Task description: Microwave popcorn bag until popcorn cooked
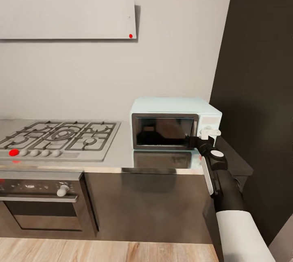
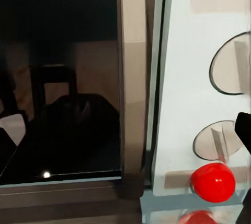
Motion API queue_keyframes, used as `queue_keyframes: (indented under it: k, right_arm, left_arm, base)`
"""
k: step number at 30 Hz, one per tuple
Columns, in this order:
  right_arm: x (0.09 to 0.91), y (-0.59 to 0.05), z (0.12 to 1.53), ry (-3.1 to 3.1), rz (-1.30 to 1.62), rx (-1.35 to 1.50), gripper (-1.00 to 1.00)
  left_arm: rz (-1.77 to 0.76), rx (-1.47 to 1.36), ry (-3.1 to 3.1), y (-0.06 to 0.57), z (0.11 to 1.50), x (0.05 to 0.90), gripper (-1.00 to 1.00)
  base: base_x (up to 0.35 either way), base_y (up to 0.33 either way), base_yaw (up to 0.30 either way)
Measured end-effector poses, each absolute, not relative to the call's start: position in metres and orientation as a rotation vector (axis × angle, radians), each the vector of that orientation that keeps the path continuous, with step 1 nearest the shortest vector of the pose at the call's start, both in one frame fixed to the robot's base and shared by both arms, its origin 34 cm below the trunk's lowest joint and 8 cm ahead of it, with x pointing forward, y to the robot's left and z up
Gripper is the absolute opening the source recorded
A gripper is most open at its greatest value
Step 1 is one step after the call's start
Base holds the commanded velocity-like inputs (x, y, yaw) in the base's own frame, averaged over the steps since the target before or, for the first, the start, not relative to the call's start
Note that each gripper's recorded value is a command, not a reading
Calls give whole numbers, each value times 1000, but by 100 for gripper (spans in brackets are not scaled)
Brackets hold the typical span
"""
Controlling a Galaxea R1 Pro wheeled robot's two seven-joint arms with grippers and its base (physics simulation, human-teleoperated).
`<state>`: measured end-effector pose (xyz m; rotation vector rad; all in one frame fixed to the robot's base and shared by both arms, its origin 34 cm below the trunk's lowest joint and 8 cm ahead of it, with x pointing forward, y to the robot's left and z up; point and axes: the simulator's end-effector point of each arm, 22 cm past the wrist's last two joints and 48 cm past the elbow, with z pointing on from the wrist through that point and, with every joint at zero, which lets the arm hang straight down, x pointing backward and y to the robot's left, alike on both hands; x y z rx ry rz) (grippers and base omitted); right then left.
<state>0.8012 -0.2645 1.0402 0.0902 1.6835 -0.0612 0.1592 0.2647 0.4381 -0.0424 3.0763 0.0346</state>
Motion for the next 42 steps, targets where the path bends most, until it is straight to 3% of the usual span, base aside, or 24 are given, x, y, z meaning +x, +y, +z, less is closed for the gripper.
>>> queue_keyframes:
  k: [42]
  right_arm:
    - [801,-265,1040,1684,-62,96,100]
  left_arm:
    - [35,-42,3076,265,438,159,100]
  base:
    - [38,0,0]
